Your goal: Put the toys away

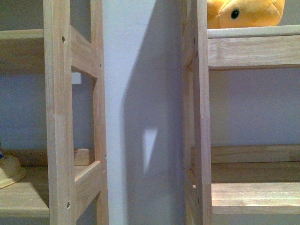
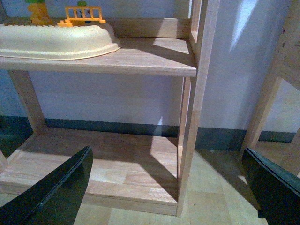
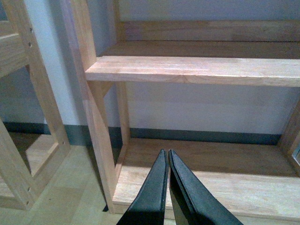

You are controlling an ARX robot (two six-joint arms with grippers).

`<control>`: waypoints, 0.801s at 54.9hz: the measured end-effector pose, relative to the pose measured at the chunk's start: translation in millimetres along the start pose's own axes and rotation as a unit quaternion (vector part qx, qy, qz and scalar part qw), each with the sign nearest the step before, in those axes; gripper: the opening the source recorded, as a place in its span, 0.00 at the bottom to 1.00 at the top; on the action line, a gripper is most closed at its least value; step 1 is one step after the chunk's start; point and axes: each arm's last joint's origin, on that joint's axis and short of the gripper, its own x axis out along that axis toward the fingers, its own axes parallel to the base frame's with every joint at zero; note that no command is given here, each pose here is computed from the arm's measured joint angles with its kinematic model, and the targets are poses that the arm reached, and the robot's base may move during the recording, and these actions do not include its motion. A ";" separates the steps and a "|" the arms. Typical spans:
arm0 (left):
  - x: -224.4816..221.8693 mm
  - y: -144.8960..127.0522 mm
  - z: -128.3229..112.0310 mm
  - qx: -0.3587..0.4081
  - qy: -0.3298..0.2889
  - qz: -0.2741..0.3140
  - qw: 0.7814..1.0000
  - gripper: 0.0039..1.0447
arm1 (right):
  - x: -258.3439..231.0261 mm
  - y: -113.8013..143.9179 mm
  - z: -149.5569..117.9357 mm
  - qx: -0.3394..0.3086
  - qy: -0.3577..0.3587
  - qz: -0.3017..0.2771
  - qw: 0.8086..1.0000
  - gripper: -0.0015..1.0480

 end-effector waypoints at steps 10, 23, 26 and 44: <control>0.0 0.0 0.0 0.000 0.000 0.000 1.000 0.94 | -0.6 -0.1 -7.7 0.000 -0.005 0.000 1.000 0.07; 0.0 0.0 0.0 0.000 0.000 0.000 1.000 0.94 | -0.7 0.0 -7.6 -0.001 -0.006 0.000 1.000 0.30; 0.0 0.0 0.0 0.000 0.000 0.000 1.000 0.94 | -0.7 0.0 -7.6 -0.001 -0.006 0.000 1.000 0.38; 0.0 0.0 0.0 0.000 0.000 0.000 1.000 0.94 | -0.7 0.0 -7.6 -0.001 -0.006 0.000 1.000 0.98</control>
